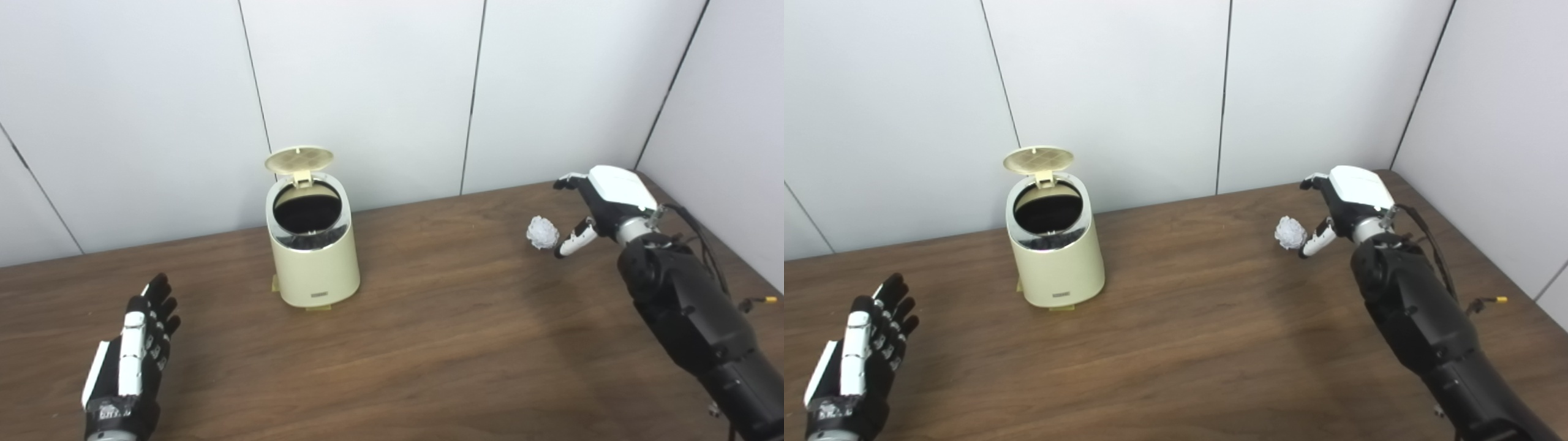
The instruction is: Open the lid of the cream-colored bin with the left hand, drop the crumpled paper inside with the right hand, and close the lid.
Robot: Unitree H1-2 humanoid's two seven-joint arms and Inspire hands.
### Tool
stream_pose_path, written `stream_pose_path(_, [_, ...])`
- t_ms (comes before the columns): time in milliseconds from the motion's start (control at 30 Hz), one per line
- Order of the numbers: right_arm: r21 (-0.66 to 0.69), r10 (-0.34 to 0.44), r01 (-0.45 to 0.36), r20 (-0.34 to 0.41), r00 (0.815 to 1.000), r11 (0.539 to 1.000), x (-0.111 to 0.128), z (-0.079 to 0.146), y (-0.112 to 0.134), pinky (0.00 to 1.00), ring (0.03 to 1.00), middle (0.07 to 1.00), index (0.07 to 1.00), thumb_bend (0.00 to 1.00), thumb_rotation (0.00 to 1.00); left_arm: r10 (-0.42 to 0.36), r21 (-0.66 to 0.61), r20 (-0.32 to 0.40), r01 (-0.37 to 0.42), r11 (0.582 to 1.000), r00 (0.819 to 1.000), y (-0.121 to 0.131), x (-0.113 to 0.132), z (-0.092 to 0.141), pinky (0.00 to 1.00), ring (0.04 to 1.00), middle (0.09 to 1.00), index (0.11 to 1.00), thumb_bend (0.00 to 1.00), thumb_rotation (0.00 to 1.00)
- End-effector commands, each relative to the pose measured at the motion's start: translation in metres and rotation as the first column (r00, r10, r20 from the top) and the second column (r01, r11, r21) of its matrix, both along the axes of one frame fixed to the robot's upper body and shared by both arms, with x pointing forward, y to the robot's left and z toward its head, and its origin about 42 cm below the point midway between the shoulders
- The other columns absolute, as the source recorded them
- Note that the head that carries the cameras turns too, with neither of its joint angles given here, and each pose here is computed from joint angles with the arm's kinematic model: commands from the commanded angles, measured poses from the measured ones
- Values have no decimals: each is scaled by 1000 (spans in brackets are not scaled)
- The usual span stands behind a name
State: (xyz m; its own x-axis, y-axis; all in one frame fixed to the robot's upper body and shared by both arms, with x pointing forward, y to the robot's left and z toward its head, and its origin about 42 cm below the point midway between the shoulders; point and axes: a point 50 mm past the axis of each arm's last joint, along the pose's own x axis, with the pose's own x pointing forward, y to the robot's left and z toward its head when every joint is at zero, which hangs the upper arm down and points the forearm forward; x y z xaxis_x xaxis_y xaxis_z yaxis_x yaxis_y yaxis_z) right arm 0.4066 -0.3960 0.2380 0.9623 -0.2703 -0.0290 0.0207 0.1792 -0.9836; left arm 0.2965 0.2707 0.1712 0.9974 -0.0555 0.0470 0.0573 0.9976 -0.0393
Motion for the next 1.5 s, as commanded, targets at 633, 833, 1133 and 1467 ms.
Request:
stream_pose_path(633, [26,-38,36,64,997,999,48,27,-13,745,852,832,769,904,69,-28,43,77,25,999,997,5,1,39,1000,1000,1000,1000,513,952])
stream_pose_path(833, [47,-50,49,11,999,998,49,19,-15,660,781,837,776,911,108,-34,48,77,30,998,996,4,3,42,1000,1000,1000,1000,512,952])
stream_pose_path(1133, [62,-28,28,-10,1000,998,50,12,-17,579,694,754,755,933,99,-34,52,74,30,998,997,2,5,42,1000,1000,1000,1000,507,939])
stream_pose_path(1467, [60,6,-4,-23,1000,998,51,12,-5,619,711,762,762,897,62,-39,61,76,34,998,996,-1,5,43,1000,1000,1000,1000,515,930])
